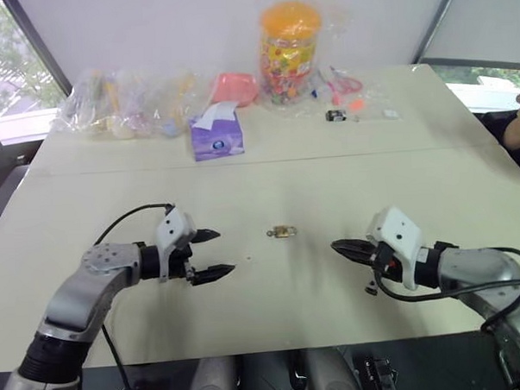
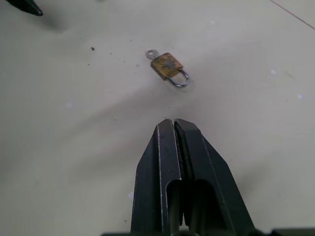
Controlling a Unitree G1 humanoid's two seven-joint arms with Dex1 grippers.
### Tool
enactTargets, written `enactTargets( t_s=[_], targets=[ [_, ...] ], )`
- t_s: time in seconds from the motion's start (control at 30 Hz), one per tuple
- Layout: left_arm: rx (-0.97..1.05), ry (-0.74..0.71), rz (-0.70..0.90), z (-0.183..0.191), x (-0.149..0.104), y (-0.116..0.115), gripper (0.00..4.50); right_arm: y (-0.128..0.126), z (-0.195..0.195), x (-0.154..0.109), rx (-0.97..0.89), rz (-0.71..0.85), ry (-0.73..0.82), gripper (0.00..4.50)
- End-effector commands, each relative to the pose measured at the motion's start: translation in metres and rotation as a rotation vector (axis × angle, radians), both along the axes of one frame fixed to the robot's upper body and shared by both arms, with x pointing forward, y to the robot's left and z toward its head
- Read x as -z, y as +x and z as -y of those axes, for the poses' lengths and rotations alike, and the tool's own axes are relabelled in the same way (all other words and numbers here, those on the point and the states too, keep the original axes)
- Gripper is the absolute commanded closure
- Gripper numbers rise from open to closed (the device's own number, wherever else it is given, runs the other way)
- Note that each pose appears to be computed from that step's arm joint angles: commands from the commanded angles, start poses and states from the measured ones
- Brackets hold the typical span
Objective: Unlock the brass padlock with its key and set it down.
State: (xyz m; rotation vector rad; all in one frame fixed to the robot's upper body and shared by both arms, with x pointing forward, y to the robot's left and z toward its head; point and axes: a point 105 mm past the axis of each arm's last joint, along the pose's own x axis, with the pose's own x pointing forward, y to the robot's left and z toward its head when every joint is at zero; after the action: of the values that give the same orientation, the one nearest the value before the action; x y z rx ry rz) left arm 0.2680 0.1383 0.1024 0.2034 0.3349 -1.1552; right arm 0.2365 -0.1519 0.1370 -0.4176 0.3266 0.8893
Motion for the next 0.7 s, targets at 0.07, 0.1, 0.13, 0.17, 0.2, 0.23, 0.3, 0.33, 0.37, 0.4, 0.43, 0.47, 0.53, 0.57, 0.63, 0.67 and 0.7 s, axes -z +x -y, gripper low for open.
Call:
enactTargets(
  t_s=[0.07, 0.1, 0.13, 0.17, 0.2, 0.23, 0.3, 0.33, 0.37, 0.4, 0.43, 0.47, 0.53, 0.57, 0.63, 0.67, 0.7],
  targets=[
    [0.026, -0.03, 0.048, 0.004, -0.018, 0.003, 0.04, 0.001, 0.0, -0.008, -0.026, 0.02, -0.006, 4.5],
    [0.012, -0.031, 0.059, 0.004, -0.02, 0.006, 0.04, 0.002, 0.001, -0.008, -0.026, 0.02, -0.007, 4.5],
    [0.008, -0.035, 0.06, 0.004, -0.021, 0.007, 0.04, 0.003, 0.001, -0.008, -0.026, 0.02, -0.008, 4.5],
    [0.016, -0.036, 0.057, 0.005, -0.023, 0.005, 0.04, 0.004, 0.002, -0.009, -0.027, 0.021, -0.011, 4.5],
    [0.023, -0.035, 0.054, 0.005, -0.024, 0.004, 0.04, 0.005, 0.003, -0.009, -0.027, 0.024, -0.015, 4.5],
    [0.027, -0.036, 0.055, 0.006, -0.025, 0.003, 0.04, 0.006, 0.003, -0.009, -0.027, 0.026, -0.016, 4.5],
    [0.024, -0.041, 0.059, 0.006, -0.027, 0.004, 0.04, 0.008, 0.004, -0.01, -0.029, 0.028, -0.018, 4.5],
    [0.022, -0.043, 0.063, 0.007, -0.028, 0.005, 0.04, 0.009, 0.004, -0.011, -0.031, 0.03, -0.02, 4.5],
    [0.019, -0.046, 0.064, 0.007, -0.028, 0.006, 0.04, 0.009, 0.004, -0.011, -0.033, 0.033, -0.021, 4.5],
    [0.016, -0.049, 0.065, 0.007, -0.029, 0.007, 0.04, 0.01, 0.004, -0.011, -0.033, 0.035, -0.022, 4.5],
    [0.015, -0.052, 0.066, 0.007, -0.03, 0.007, 0.04, 0.011, 0.004, -0.012, -0.034, 0.037, -0.023, 4.5],
    [0.013, -0.057, 0.066, 0.008, -0.031, 0.008, 0.04, 0.012, 0.004, -0.013, -0.036, 0.038, -0.023, 4.5],
    [0.004, -0.068, 0.065, 0.008, -0.032, 0.01, 0.04, 0.012, 0.003, -0.013, -0.044, 0.037, -0.023, 4.5],
    [0.0, -0.074, 0.064, 0.009, -0.033, 0.01, 0.04, 0.012, 0.002, -0.014, -0.047, 0.037, -0.022, 4.5],
    [-0.006, -0.076, 0.063, 0.009, -0.032, 0.012, 0.04, 0.013, 0.001, -0.013, -0.06, 0.037, -0.025, 4.5],
    [-0.004, -0.07, 0.064, 0.009, -0.03, 0.011, 0.04, 0.013, 0.0, -0.013, -0.067, 0.038, -0.026, 4.5],
    [-0.004, -0.068, 0.064, 0.009, -0.03, 0.011, 0.04, 0.013, -0.001, -0.013, -0.072, 0.039, -0.028, 4.5]
  ],
)
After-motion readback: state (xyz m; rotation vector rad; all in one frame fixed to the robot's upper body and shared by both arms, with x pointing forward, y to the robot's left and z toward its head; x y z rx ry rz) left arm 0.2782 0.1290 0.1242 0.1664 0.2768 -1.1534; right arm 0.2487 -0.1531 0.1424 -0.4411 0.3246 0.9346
